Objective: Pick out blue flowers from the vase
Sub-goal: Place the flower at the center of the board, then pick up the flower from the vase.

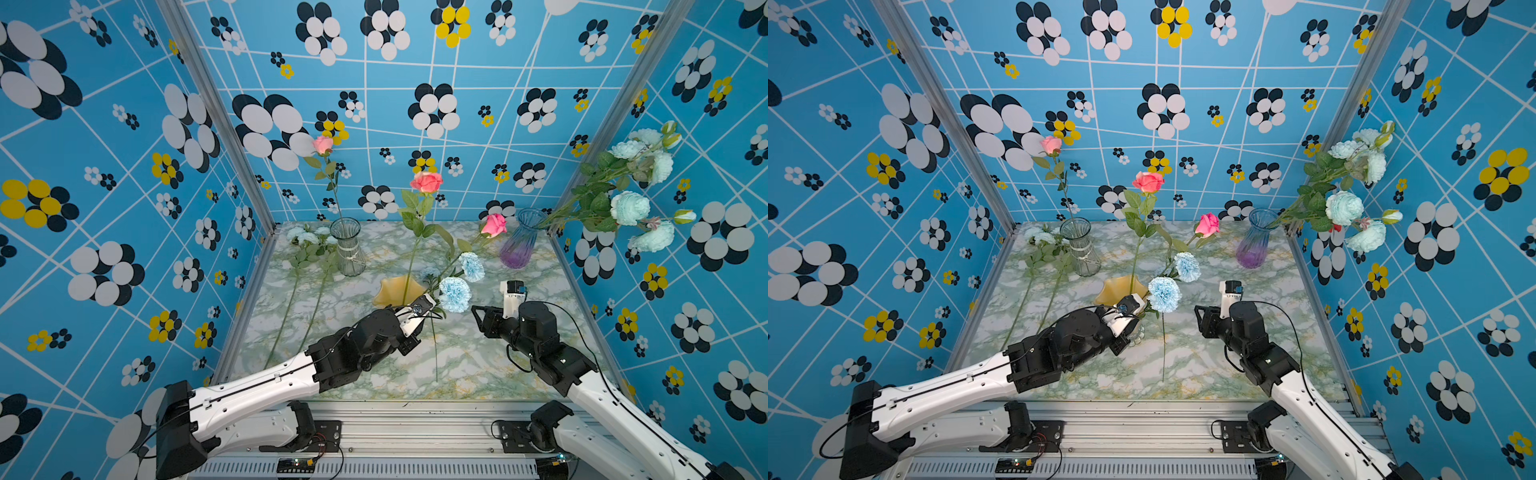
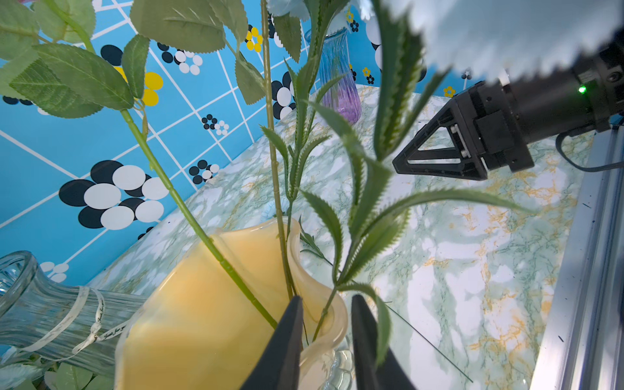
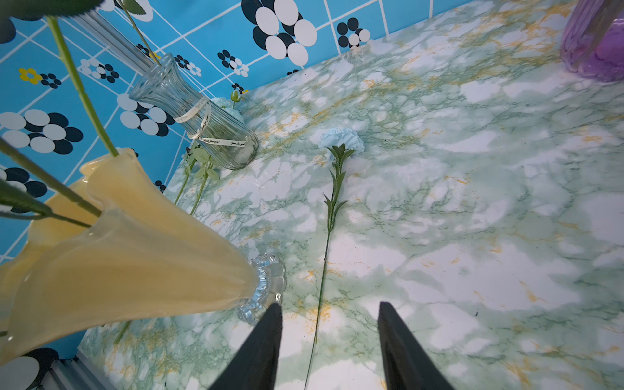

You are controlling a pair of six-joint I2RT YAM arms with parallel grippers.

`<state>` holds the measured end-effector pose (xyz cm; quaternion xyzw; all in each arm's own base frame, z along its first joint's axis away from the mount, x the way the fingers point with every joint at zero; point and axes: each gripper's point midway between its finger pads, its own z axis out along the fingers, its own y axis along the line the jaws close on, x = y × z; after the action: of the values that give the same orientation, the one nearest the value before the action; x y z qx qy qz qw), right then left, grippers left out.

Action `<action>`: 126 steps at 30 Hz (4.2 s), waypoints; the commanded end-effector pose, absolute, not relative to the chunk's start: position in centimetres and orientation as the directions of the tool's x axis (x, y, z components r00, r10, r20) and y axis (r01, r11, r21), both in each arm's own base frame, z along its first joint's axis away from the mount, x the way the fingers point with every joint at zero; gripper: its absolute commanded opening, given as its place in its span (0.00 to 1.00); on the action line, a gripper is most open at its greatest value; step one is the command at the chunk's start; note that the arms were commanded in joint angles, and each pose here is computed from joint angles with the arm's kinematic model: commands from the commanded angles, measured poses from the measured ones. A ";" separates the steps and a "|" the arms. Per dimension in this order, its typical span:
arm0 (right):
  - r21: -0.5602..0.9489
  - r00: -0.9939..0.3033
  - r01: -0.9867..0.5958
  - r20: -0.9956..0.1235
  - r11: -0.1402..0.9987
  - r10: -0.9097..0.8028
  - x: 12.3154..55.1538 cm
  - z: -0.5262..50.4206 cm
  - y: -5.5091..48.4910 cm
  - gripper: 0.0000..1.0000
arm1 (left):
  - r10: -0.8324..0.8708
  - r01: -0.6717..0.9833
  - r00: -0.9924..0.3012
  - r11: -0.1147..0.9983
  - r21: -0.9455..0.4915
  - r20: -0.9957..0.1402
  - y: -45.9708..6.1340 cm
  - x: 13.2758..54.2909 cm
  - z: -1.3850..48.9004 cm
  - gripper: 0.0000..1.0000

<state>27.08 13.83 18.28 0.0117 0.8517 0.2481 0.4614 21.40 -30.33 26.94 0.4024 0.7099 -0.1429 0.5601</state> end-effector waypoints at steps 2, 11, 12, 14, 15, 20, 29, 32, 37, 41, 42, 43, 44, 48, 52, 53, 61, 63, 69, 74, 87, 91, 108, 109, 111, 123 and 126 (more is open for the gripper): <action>0.431 -0.571 -0.224 -0.785 0.874 0.241 27.1 18.1 13.9 0.48 | 0.411 0.723 -0.037 0.640 0.260 -0.911 -30.6 21.7 28.0 0.27; 0.435 -0.576 -0.223 -0.781 0.872 0.242 27.2 18.0 13.9 0.48 | 0.427 0.718 -0.046 0.643 0.267 -0.903 -30.7 22.0 27.6 0.40; 0.435 -0.576 -0.223 -0.780 0.872 0.242 27.3 18.0 13.9 0.48 | 0.434 0.715 -0.051 0.645 0.270 -0.900 -30.7 22.2 27.4 0.42; 0.436 -0.578 -0.223 -0.779 0.872 0.242 27.2 18.0 13.9 0.48 | 0.441 0.711 -0.059 0.648 0.272 -0.896 -30.6 22.4 27.1 0.42; 0.438 -0.579 -0.222 -0.778 0.871 0.244 27.3 18.0 13.9 0.47 | 0.440 0.712 -0.062 0.649 0.270 -0.896 -30.6 22.4 27.1 0.42; 0.439 -0.578 -0.222 -0.778 0.871 0.245 27.3 18.0 13.9 0.47 | 0.428 0.713 -0.072 0.653 0.253 -0.901 -30.5 22.6 27.2 0.28; 0.441 -0.576 -0.225 -0.779 0.869 0.247 27.2 18.1 13.9 0.46 | 0.420 0.727 -0.088 0.647 0.230 -0.903 -30.8 22.9 27.0 0.19; 0.443 -0.578 -0.224 -0.778 0.868 0.248 27.2 18.0 13.9 0.46 | 0.429 0.729 -0.094 0.645 0.232 -0.898 -30.9 23.0 26.7 0.21; 0.444 -0.575 -0.225 -0.779 0.867 0.249 27.2 18.0 13.9 0.46 | 0.425 0.730 -0.107 0.647 0.219 -0.899 -31.1 23.4 26.6 0.21; 0.445 -0.575 -0.225 -0.779 0.867 0.250 27.2 18.0 13.9 0.46 | 0.428 0.726 -0.126 0.655 0.211 -0.895 -31.1 23.8 26.5 0.21; 0.445 -0.574 -0.226 -0.779 0.867 0.251 27.2 18.1 13.8 0.46 | 0.428 0.726 -0.129 0.656 0.209 -0.894 -31.1 23.9 26.4 0.21; 0.446 -0.574 -0.225 -0.779 0.866 0.251 27.2 18.1 13.8 0.46 | 0.429 0.725 -0.133 0.657 0.207 -0.894 -31.1 23.9 26.3 0.19; 0.446 -0.573 -0.227 -0.780 0.866 0.251 27.2 18.1 13.8 0.46 | 0.429 0.724 -0.135 0.658 0.206 -0.893 -31.0 23.9 26.3 0.18; 0.446 -0.572 -0.227 -0.780 0.866 0.252 27.1 18.0 13.8 0.46 | 0.420 0.727 -0.135 0.658 0.199 -0.898 -31.1 23.9 26.6 0.13; 0.446 -0.573 -0.227 -0.780 0.866 0.252 27.1 18.0 13.8 0.46 | 0.408 0.734 -0.130 0.653 0.189 -0.904 -31.1 23.6 27.1 0.07; 0.447 -0.573 -0.228 -0.780 0.865 0.252 27.1 18.1 13.8 0.46 | 0.406 0.734 -0.128 0.653 0.189 -0.905 -31.1 23.6 27.2 0.06; 0.447 -0.571 -0.228 -0.781 0.865 0.253 27.1 18.1 13.8 0.46 | 0.384 0.735 -0.088 0.648 0.200 -0.919 -30.9 23.4 30.3 0.00; 0.447 -0.569 -0.228 -0.782 0.865 0.254 27.1 18.1 13.8 0.46 | 0.369 0.734 -0.074 0.649 0.200 -0.927 -30.7 23.3 31.6 0.00; 0.448 -0.570 -0.225 -0.781 0.865 0.256 27.1 18.0 13.7 0.46 | 0.357 0.747 -0.045 0.632 0.206 -0.933 -30.4 22.7 35.6 0.00; 0.449 -0.571 -0.223 -0.779 0.865 0.257 27.1 18.0 13.7 0.47 | 0.335 0.759 -0.029 0.621 0.197 -0.942 -29.9 21.9 39.6 0.00; 0.452 -0.586 -0.213 -0.769 0.866 0.257 27.4 17.7 13.7 0.64 | 0.272 0.844 -0.066 0.529 0.092 -0.960 -30.6 19.3 46.4 0.00; 0.456 -0.584 -0.208 -0.768 0.866 0.264 27.4 17.7 13.6 0.75 | 0.257 0.862 -0.101 0.504 0.044 -0.961 -30.9 18.7 47.3 0.00; 0.465 -0.588 -0.209 -0.763 0.860 0.270 27.5 17.7 13.6 0.80 | 0.162 0.950 -0.209 0.268 -0.161 -0.964 -35.6 15.6 46.2 0.00; 0.466 -0.582 -0.214 -0.767 0.858 0.272 27.4 17.8 13.5 0.81 | 0.157 0.949 -0.213 0.266 -0.167 -0.964 -35.8 15.7 45.6 0.00; 0.464 -0.571 -0.232 -0.777 0.855 0.267 27.1 18.4 13.5 0.83 | 0.153 0.946 -0.224 0.274 -0.177 -0.962 -36.1 16.1 44.3 0.00; 0.492 -0.644 -0.511 -0.762 0.705 0.065 21.9 25.4 17.4 0.67 | 0.072 0.911 -0.331 0.283 -0.299 -0.941 -35.4 20.4 39.8 0.00; 0.539 -0.628 -0.617 -0.776 0.573 0.054 20.5 28.3 19.8 0.65 | 0.066 0.906 -0.356 0.271 -0.326 -0.932 -35.2 20.7 39.4 0.00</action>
<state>22.95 17.51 26.33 -0.1219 0.8218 0.3609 0.4238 21.26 -35.36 37.23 0.3665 0.6981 -0.4457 0.4240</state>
